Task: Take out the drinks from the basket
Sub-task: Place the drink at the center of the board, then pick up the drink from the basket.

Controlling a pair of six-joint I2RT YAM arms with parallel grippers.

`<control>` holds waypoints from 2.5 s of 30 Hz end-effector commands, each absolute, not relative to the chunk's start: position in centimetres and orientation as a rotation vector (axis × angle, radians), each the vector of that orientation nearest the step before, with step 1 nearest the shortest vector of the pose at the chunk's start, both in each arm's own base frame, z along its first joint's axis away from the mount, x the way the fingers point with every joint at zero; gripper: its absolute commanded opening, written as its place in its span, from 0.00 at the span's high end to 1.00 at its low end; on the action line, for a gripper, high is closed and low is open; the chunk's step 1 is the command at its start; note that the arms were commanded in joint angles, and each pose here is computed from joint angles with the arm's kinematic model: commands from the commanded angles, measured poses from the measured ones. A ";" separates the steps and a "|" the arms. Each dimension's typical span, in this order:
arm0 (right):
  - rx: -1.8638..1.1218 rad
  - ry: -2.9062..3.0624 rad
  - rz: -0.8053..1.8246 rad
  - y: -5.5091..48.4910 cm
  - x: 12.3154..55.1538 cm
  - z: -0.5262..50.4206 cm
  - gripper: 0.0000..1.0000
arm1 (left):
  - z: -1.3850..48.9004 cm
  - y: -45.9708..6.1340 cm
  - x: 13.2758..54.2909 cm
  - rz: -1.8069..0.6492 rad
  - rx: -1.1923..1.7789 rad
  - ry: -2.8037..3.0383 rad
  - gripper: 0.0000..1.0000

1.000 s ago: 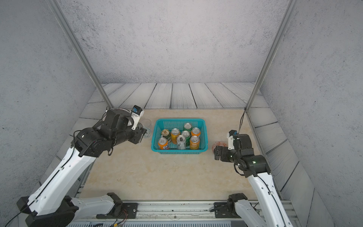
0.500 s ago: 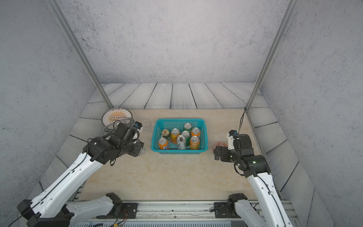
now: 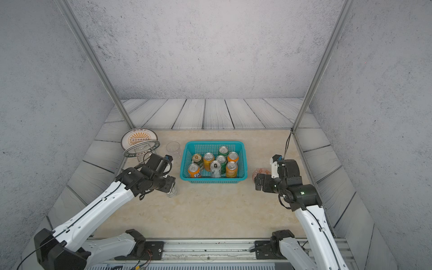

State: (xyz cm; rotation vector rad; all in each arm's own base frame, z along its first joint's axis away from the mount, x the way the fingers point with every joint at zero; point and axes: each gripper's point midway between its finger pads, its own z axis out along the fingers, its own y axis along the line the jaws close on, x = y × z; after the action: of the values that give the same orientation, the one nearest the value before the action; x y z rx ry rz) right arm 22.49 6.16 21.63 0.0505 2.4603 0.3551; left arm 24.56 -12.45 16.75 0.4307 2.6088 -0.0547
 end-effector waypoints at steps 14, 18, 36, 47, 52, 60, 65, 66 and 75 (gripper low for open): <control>0.045 2.457 0.330 5.8 22.4 22.0 0.01 | 14.8 -13.8 26.5 -0.124 0.369 2.601 0.60; 0.044 2.458 0.330 5.8 22.4 22.0 0.01 | 14.0 -13.7 26.5 -0.107 0.372 2.622 0.60; 0.043 2.450 0.327 5.8 22.3 22.2 0.01 | 13.4 -13.2 26.1 -0.071 0.370 2.656 0.22; 0.041 2.431 0.328 5.7 22.1 23.2 0.01 | 19.6 -13.7 26.5 -0.145 0.387 2.523 0.04; 0.042 2.420 0.336 5.7 21.9 23.8 0.01 | 23.6 -15.1 26.7 -0.238 0.419 2.464 0.03; 0.057 2.417 0.348 5.8 21.6 23.8 0.01 | 27.8 -19.4 28.1 -0.355 0.494 2.378 0.01; 0.061 2.416 0.337 5.6 21.4 23.9 0.01 | 28.9 -23.2 28.9 -0.408 0.574 2.343 0.01; 0.062 2.414 0.333 5.5 21.3 24.0 0.01 | 28.9 -24.1 28.9 -0.414 0.596 2.342 0.01; 0.071 2.412 0.333 5.4 21.0 23.8 0.00 | 27.4 -29.6 30.0 -0.389 0.752 2.359 0.01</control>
State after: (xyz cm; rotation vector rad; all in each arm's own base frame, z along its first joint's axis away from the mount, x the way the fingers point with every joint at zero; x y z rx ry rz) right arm 21.28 5.78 23.18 0.0521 2.4279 0.3475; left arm 29.78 -28.47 27.28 0.7053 2.3735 -0.3977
